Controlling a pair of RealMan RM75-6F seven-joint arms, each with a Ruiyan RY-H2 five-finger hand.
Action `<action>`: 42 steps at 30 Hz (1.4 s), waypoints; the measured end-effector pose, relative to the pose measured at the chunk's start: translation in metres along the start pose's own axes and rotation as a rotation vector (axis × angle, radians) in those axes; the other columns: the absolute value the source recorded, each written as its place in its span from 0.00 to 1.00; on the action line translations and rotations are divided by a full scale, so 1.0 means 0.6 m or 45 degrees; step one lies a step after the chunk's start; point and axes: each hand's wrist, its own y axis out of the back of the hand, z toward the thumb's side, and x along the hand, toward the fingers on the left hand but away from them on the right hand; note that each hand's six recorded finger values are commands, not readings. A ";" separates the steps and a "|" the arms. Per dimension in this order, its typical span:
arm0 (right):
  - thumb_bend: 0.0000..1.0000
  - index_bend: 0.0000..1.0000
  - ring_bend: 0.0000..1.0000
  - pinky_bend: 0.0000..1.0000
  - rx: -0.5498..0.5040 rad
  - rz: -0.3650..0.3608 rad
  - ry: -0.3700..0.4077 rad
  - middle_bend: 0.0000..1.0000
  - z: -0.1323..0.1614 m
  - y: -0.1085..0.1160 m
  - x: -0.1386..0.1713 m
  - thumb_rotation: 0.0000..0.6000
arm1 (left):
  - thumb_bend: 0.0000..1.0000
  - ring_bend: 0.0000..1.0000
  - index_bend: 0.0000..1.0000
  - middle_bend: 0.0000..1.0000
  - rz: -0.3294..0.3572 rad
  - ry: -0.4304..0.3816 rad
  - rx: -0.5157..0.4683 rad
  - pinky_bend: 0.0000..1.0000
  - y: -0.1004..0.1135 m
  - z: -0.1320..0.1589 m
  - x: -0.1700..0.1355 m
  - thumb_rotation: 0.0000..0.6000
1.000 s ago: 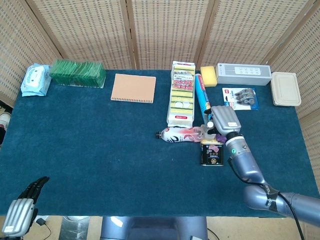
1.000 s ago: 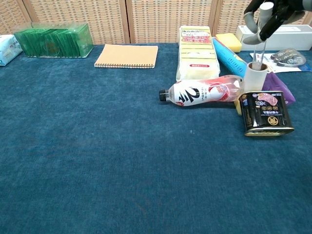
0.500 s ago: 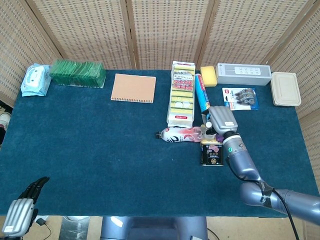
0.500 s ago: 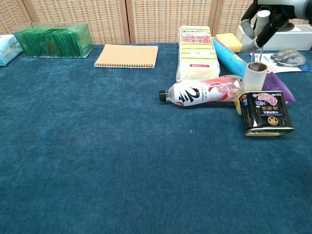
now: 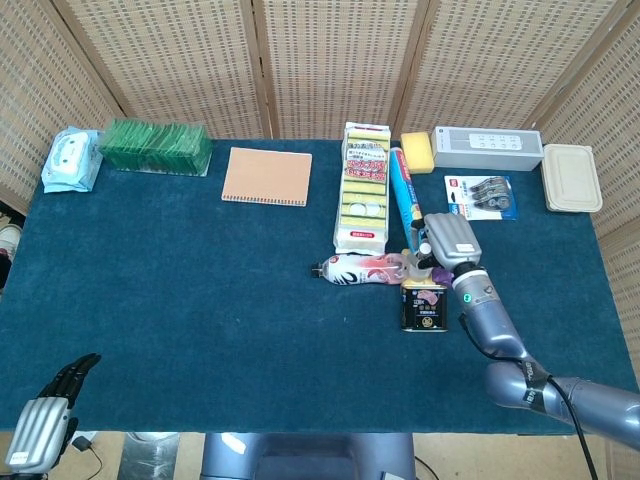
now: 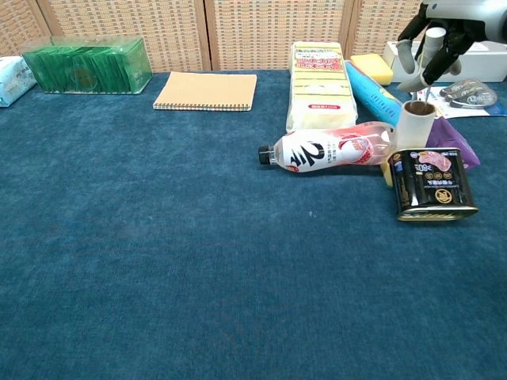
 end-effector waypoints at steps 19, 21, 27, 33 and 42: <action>0.22 0.28 0.30 0.35 0.027 -0.007 0.010 0.28 -0.011 0.002 0.009 1.00 | 0.20 0.15 0.10 0.14 0.004 0.001 0.000 0.31 0.003 -0.002 -0.002 1.00; 0.21 0.25 0.28 0.33 0.027 -0.009 0.006 0.26 -0.013 0.001 0.009 1.00 | 0.20 0.15 0.10 0.14 0.006 0.001 -0.001 0.31 0.003 -0.002 -0.002 1.00; 0.19 0.20 0.23 0.29 0.029 -0.027 -0.002 0.22 -0.017 0.006 0.010 1.00 | 0.20 0.15 0.10 0.14 0.000 -0.005 -0.003 0.31 0.002 -0.001 -0.002 1.00; 0.19 0.20 0.22 0.28 0.054 -0.049 -0.007 0.21 -0.024 0.018 0.017 1.00 | 0.20 0.15 0.10 0.14 0.001 -0.007 -0.006 0.31 0.003 -0.001 -0.002 1.00; 0.19 0.20 0.22 0.27 0.076 -0.144 -0.002 0.22 -0.038 0.053 0.050 1.00 | 0.20 0.15 0.10 0.14 0.020 0.003 -0.016 0.31 0.007 -0.001 0.001 1.00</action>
